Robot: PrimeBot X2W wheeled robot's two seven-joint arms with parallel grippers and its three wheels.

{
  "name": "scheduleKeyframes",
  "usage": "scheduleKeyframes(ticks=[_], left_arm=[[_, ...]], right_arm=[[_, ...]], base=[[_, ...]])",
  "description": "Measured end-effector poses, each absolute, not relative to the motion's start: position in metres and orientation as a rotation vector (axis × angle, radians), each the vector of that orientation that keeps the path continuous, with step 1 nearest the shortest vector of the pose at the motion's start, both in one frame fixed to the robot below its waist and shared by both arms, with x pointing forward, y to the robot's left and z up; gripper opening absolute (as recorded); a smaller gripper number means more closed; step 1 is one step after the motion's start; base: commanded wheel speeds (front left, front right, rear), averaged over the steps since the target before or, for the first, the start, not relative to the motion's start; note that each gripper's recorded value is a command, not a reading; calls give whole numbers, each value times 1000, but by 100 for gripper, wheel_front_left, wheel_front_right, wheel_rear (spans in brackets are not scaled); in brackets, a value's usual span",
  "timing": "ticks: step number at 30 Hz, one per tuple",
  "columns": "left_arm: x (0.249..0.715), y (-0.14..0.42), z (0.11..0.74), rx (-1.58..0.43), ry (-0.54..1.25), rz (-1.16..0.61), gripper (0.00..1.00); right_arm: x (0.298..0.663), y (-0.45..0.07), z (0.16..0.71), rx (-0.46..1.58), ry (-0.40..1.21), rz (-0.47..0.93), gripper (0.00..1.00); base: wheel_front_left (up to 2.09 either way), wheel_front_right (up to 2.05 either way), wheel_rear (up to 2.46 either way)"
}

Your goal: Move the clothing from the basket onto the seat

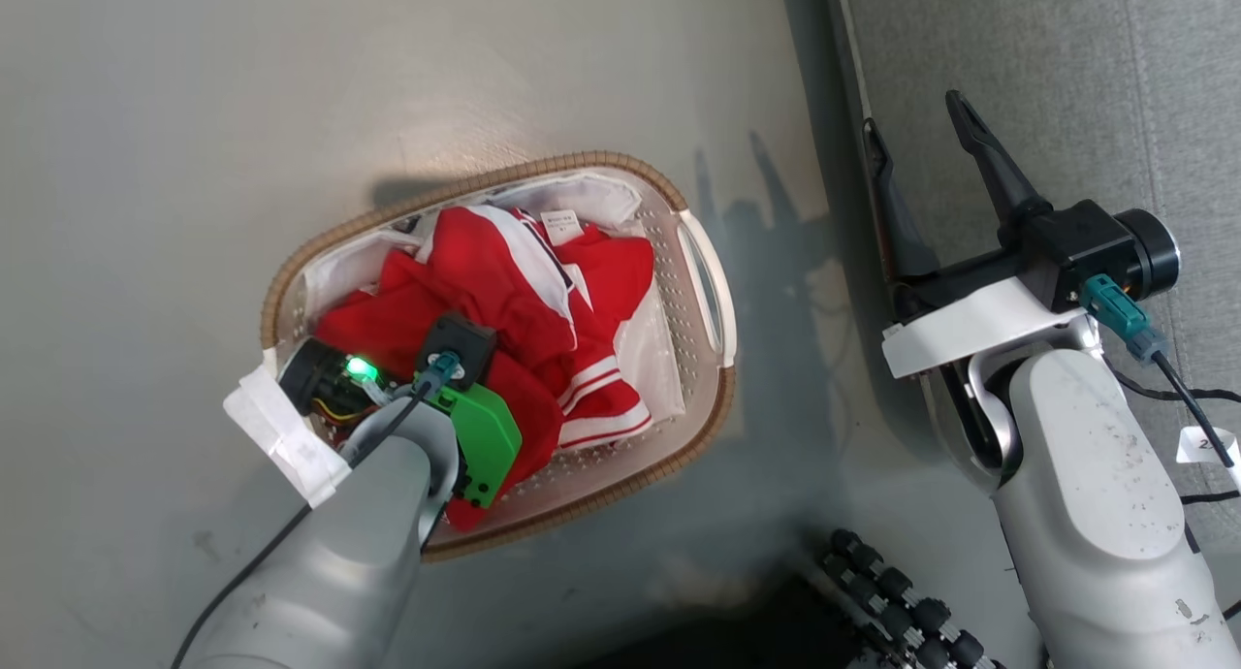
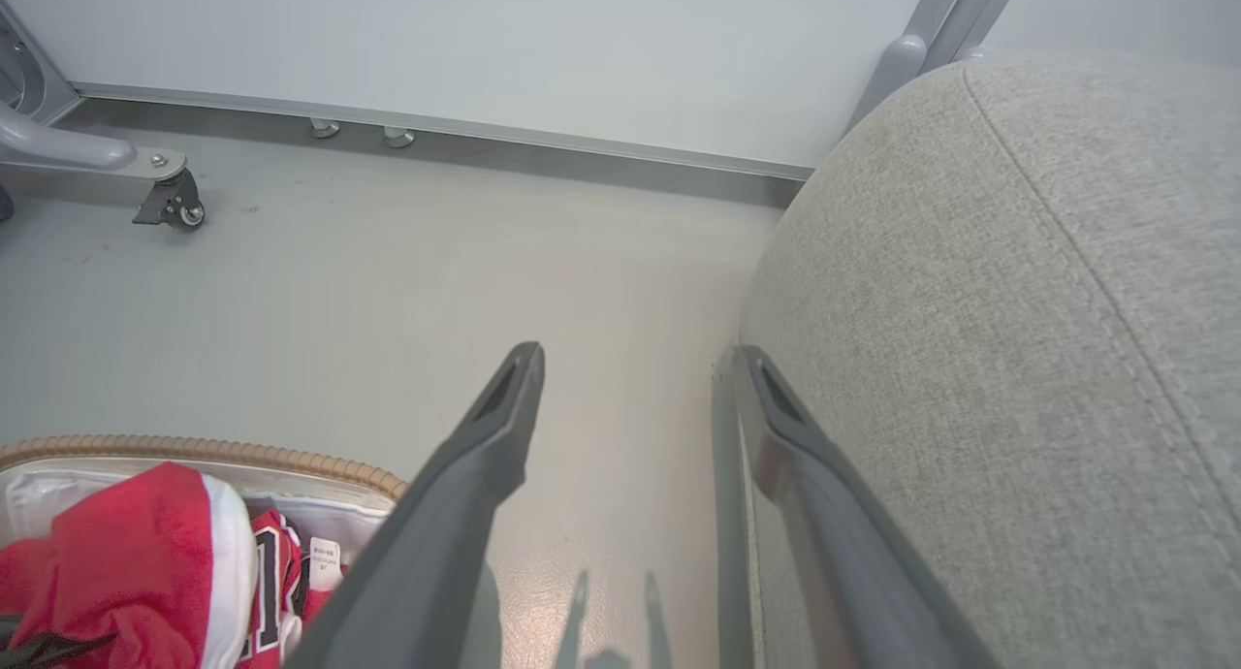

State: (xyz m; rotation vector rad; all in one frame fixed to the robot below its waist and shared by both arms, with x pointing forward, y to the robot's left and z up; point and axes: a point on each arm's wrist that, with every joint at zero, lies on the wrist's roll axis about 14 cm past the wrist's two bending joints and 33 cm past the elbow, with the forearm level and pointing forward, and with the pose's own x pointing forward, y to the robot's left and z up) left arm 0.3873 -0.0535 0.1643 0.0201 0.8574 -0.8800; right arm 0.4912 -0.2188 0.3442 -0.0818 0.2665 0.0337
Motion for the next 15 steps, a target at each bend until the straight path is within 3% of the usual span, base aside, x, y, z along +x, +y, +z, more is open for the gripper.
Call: scheduleKeyframes(ticks=[15], left_arm=[[393,-59,269,-45,624,-850,0]], right_arm=[[464,-218,402,-48,179,18,100]], base=[[0,0,0]])
